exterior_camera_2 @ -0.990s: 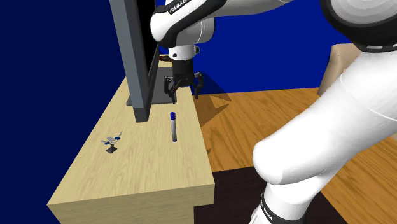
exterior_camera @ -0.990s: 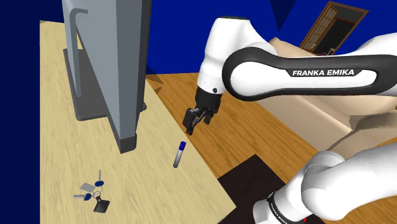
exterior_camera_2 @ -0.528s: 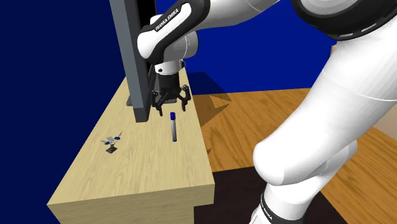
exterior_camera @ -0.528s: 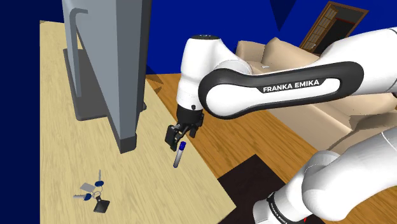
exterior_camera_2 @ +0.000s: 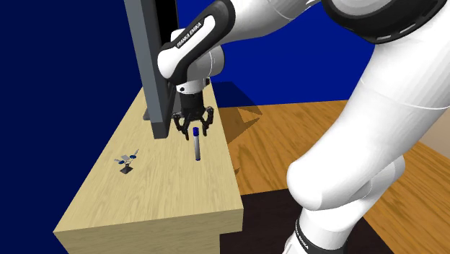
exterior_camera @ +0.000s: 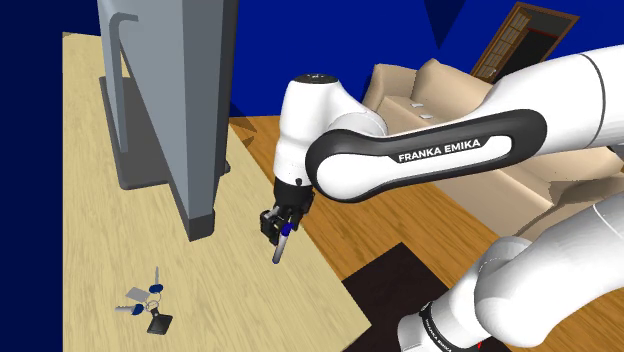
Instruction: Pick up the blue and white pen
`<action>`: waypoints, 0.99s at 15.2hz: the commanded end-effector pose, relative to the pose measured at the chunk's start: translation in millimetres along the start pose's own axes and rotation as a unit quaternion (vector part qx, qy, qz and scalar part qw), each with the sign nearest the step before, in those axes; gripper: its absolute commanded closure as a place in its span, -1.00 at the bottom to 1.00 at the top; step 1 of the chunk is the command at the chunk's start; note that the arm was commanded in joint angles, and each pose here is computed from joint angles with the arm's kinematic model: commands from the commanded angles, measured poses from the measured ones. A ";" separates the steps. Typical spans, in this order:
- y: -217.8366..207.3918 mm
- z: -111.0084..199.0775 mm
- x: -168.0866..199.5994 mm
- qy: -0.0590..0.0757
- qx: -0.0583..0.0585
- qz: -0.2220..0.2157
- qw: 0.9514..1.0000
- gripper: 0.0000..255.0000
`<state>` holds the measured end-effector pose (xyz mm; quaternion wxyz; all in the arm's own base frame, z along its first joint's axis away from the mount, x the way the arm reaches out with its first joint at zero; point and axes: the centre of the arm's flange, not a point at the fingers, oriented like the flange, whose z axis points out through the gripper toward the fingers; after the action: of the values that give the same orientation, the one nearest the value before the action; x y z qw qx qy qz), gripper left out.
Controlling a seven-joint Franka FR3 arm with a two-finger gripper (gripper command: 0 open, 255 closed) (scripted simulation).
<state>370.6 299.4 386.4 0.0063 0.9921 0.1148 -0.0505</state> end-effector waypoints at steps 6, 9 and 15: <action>-0.1 0.3 0.0 0.000 0.000 0.000 1.000 1.00; 0.0 0.8 -0.1 0.000 0.000 0.000 1.000 1.00; 0.0 -30.7 -3.3 0.000 0.000 0.000 1.000 1.00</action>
<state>370.4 299.8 411.1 0.0062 0.9921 0.1147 -0.0502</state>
